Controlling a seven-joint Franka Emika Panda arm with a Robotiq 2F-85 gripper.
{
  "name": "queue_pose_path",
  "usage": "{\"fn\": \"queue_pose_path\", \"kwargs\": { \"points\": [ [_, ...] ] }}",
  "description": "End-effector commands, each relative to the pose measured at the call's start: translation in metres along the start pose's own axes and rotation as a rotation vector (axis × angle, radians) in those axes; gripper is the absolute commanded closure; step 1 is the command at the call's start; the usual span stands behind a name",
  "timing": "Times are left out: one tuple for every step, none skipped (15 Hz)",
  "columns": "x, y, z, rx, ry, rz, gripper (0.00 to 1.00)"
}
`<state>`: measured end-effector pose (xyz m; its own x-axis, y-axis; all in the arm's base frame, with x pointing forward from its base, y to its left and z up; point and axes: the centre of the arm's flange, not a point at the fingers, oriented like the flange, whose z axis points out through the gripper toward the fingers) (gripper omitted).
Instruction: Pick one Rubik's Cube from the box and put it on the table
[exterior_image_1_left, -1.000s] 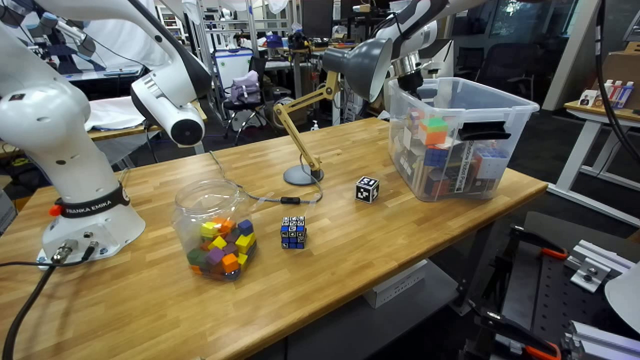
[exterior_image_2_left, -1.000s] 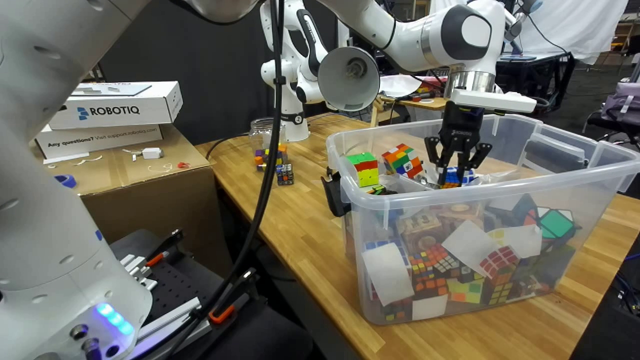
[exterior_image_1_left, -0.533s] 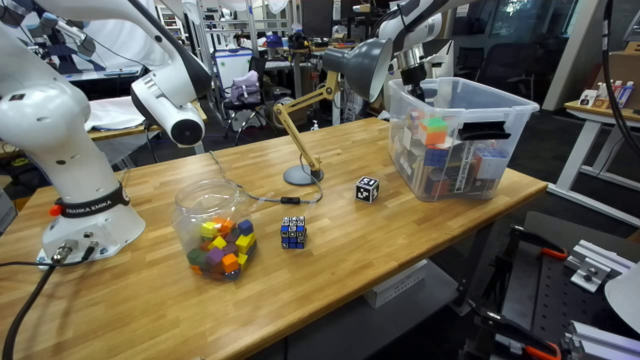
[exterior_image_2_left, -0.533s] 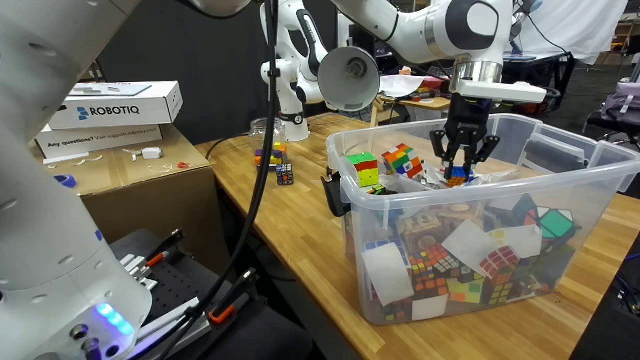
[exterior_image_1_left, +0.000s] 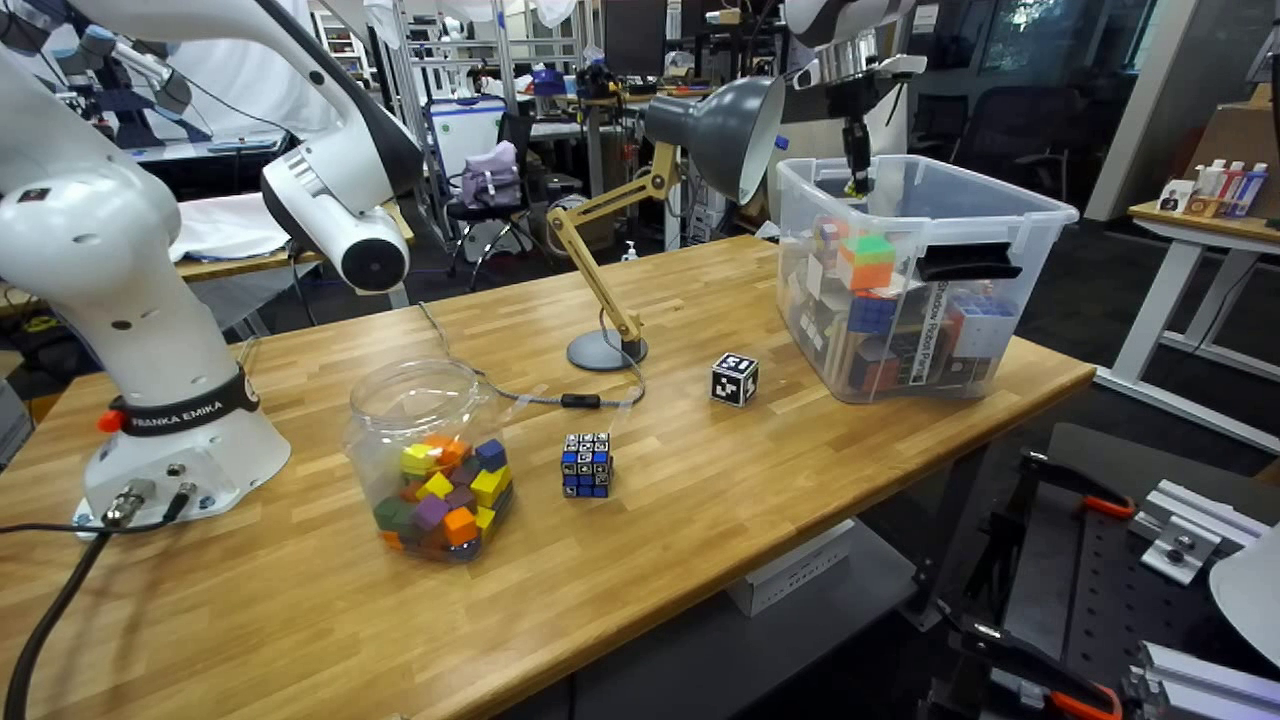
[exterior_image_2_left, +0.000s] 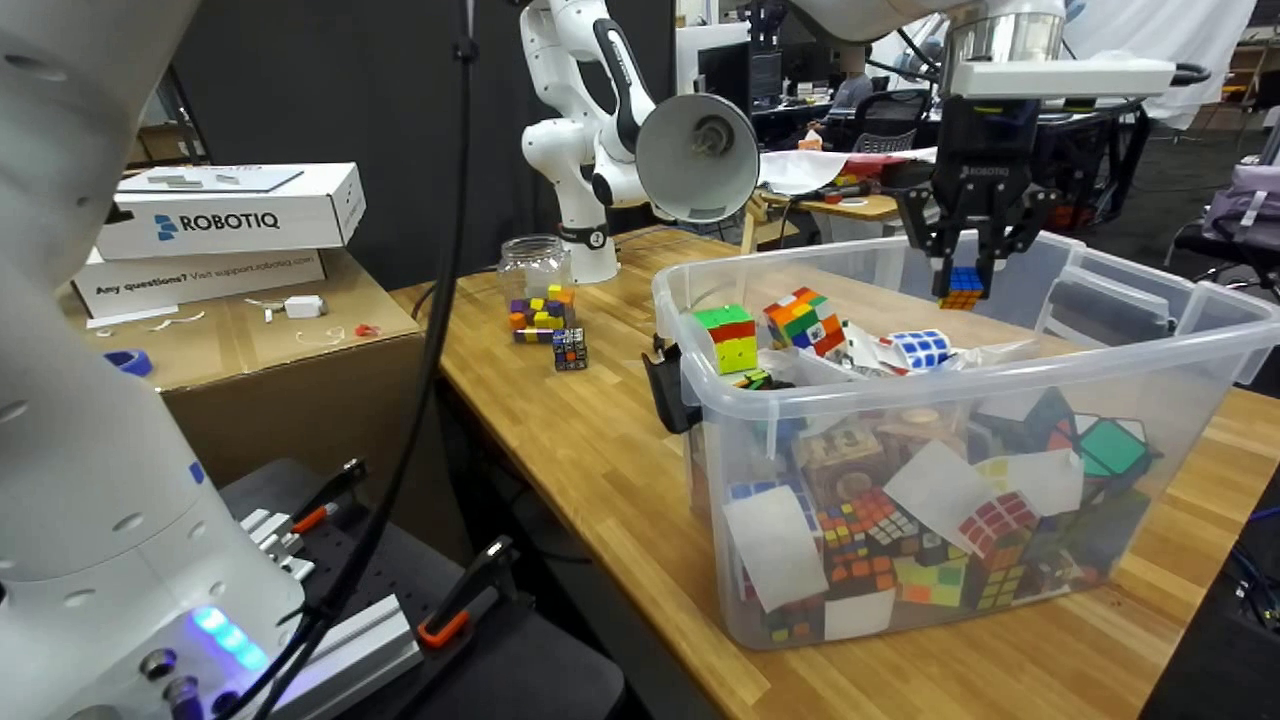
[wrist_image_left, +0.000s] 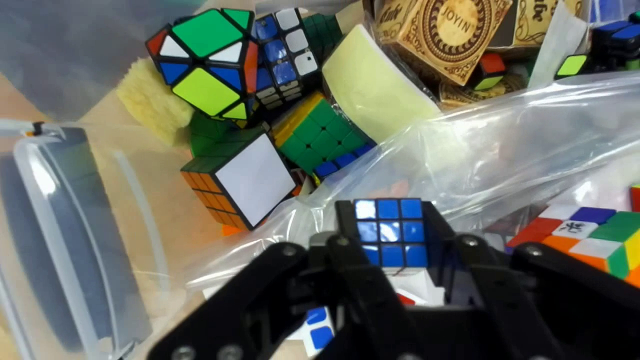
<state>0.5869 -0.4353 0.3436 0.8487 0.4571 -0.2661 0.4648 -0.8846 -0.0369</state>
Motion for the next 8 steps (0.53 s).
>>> {"fn": "queue_pose_path", "kwargs": {
  "points": [
    [-0.027,-0.029,-0.022,-0.039,0.051,0.019,0.92],
    [-0.034,-0.035,-0.031,-0.050,0.059,0.017,0.92],
    [-0.039,-0.041,-0.038,-0.059,0.065,0.017,0.92],
    [-0.045,-0.048,-0.044,-0.068,0.070,0.013,0.92],
    [-0.052,-0.056,-0.049,-0.080,0.072,0.010,0.92],
    [-0.058,-0.064,-0.051,-0.092,0.062,0.003,0.92],
    [-0.063,-0.071,-0.052,-0.098,0.056,-0.003,0.92],
    [-0.068,-0.079,-0.051,-0.104,0.047,-0.013,0.92]
  ]
}}
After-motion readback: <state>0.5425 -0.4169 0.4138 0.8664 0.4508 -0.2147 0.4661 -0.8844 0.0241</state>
